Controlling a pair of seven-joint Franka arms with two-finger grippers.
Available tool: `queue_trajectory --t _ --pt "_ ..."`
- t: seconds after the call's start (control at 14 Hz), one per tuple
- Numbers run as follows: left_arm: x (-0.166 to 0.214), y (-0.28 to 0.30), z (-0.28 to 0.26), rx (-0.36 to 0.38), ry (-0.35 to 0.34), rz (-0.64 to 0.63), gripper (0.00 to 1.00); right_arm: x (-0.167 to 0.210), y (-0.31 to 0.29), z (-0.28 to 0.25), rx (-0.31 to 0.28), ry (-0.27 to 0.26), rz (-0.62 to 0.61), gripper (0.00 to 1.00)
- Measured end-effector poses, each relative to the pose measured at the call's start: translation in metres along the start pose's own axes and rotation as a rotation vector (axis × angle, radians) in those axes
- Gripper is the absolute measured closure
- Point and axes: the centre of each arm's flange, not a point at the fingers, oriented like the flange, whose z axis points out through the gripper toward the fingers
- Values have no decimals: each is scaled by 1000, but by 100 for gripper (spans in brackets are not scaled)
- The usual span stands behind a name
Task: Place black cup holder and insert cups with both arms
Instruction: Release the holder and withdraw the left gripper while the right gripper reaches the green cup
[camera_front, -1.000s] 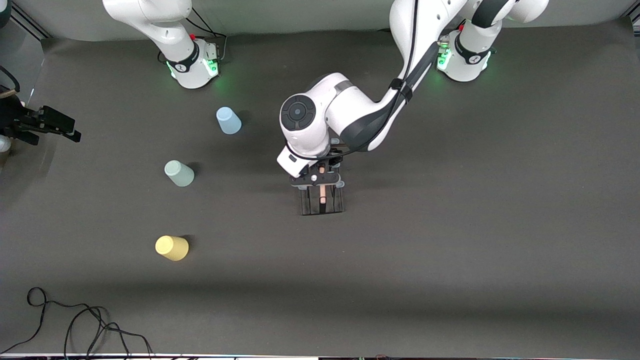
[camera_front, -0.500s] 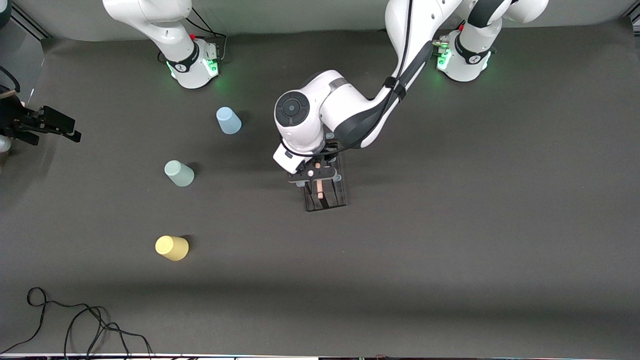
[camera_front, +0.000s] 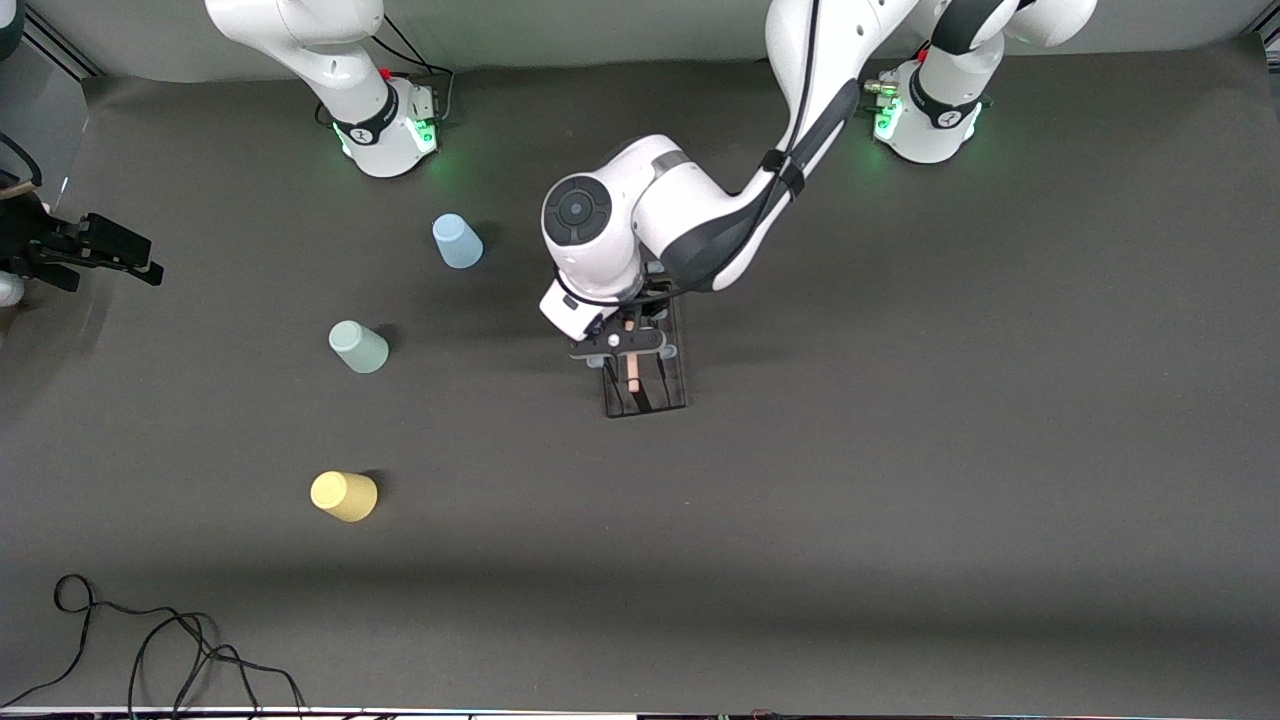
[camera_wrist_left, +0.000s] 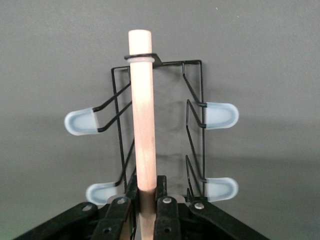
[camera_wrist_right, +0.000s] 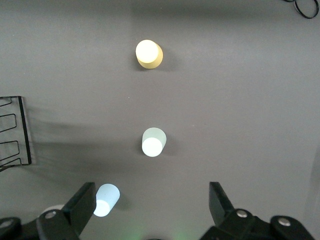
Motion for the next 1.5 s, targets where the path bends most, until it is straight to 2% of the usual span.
queue_trajectory --t 0.14,0.21,0.5,0.71,0.79,1.0,1.21,1.5 --pt "-2 3 -1 -10 8 6 84 1 0 1 0 -3 0 0" --pt "-1 3 -2 -13 11 5 79 1 0 2 0 -3 0 0" --pt "6 -2 -22 -44 37 -8 39 1 0 2 0 -3 0 0" --pt "29 -32 -66 -72 67 -59 5 0 0 3 1 -7 0 0" --pt "40 -54 -85 -69 67 -91 0 -2 -1 7 1 -12 -3 0" --pt "89 -143 -144 -82 81 -213 0 -23 -18 26 1 -1 -35 0" --pt "140 -229 -162 -87 100 -288 0 -55 -33 42 -4 -4 -68 0" --pt "186 -330 -171 -72 113 -172 0 -64 -45 79 -6 4 -93 0"
